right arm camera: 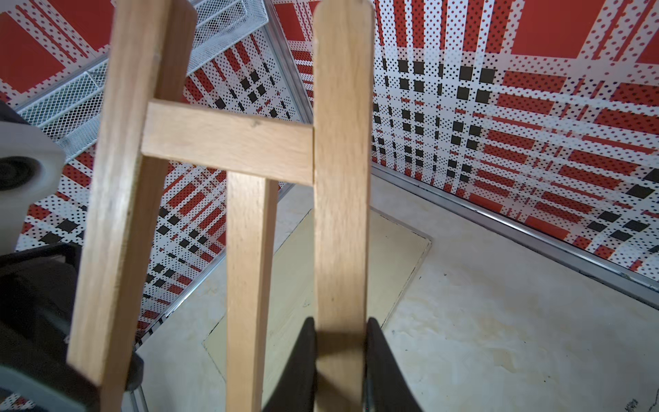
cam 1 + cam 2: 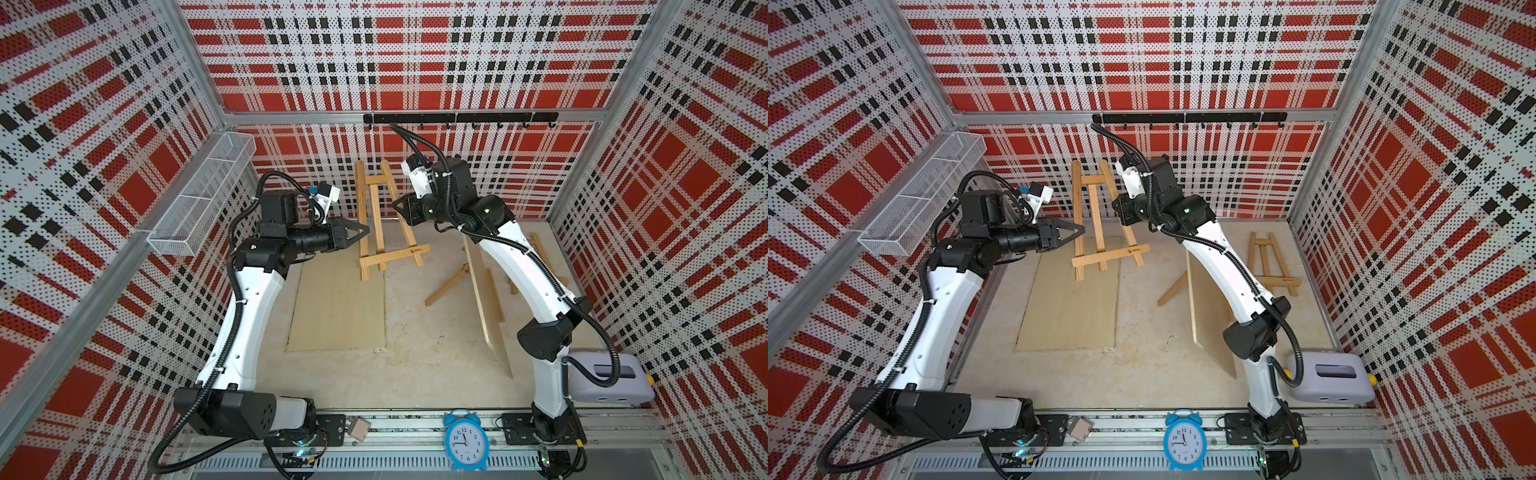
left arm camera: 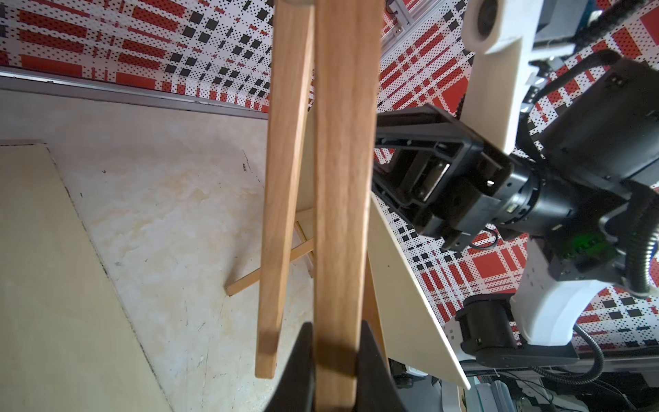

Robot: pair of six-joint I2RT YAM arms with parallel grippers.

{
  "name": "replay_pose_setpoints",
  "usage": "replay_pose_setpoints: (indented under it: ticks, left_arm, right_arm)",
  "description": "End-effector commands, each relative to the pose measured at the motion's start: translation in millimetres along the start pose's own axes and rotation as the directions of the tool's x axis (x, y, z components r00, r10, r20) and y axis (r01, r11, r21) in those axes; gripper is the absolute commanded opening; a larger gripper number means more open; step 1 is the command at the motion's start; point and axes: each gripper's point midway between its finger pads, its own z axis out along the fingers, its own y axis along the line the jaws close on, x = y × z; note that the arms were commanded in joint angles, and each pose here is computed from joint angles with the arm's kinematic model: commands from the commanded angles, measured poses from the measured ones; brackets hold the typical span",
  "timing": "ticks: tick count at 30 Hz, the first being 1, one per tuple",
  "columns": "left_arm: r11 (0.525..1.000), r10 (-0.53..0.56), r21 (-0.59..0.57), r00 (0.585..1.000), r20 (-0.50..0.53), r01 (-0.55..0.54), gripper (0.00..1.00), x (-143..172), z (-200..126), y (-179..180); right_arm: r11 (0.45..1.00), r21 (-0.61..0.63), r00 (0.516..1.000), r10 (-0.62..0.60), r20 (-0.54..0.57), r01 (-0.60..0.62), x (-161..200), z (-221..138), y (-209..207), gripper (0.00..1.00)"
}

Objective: Disassemble the easel
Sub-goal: Place the easel at the center of the board.

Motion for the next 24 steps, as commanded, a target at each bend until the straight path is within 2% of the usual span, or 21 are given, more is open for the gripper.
replay_pose_setpoints:
  ticks: [1,3,4,7,10,12,17,24]
  left_arm:
    - [0.998,-0.019,-0.067,1.0,0.002,0.019,0.0,-4.1,3.5,14.0]
    - [0.994,-0.021,-0.106,1.0,0.006,0.022,0.0,-7.7,4.0,22.6]
    - [0.993,-0.022,-0.116,1.0,0.011,0.023,0.0,-11.2,4.3,26.3]
    - [0.993,-0.013,-0.117,1.0,0.021,0.015,0.0,-23.6,7.8,29.8]
    - [0.995,-0.004,-0.1,1.0,0.017,0.006,0.0,-35.7,15.9,31.1]
    - [0.996,0.002,-0.09,1.0,0.011,-0.001,0.0,-41.8,22.0,32.3]
    - [0.997,-0.014,-0.069,1.0,-0.014,0.013,0.0,-53.0,40.6,47.5]
    - [0.998,-0.055,0.01,0.995,-0.087,0.056,0.0,-58.7,90.9,70.9]
  right_arm:
    - [0.997,-0.07,0.988,-0.007,0.156,0.018,-45.0,-18.6,18.9,0.0]
    - [0.997,-0.071,0.987,-0.012,0.158,0.023,-45.8,-19.1,19.0,0.0]
    - [0.997,-0.067,0.986,-0.018,0.164,0.03,-47.5,-21.3,18.4,0.04]
    - [0.997,-0.059,0.983,-0.037,0.182,0.048,-52.7,-28.1,17.3,0.25]
    - [0.997,-0.029,0.977,-0.06,0.206,0.067,-60.3,-39.4,12.5,0.37]
    - [0.997,-0.004,0.972,-0.078,0.222,0.081,-65.6,-49.6,9.2,0.53]
    - [0.991,0.085,0.952,-0.122,0.28,0.102,-83.4,-87.5,-3.8,0.55]
    - [0.966,0.244,0.929,-0.165,0.332,0.084,-92.3,-140.7,-29.6,0.53]
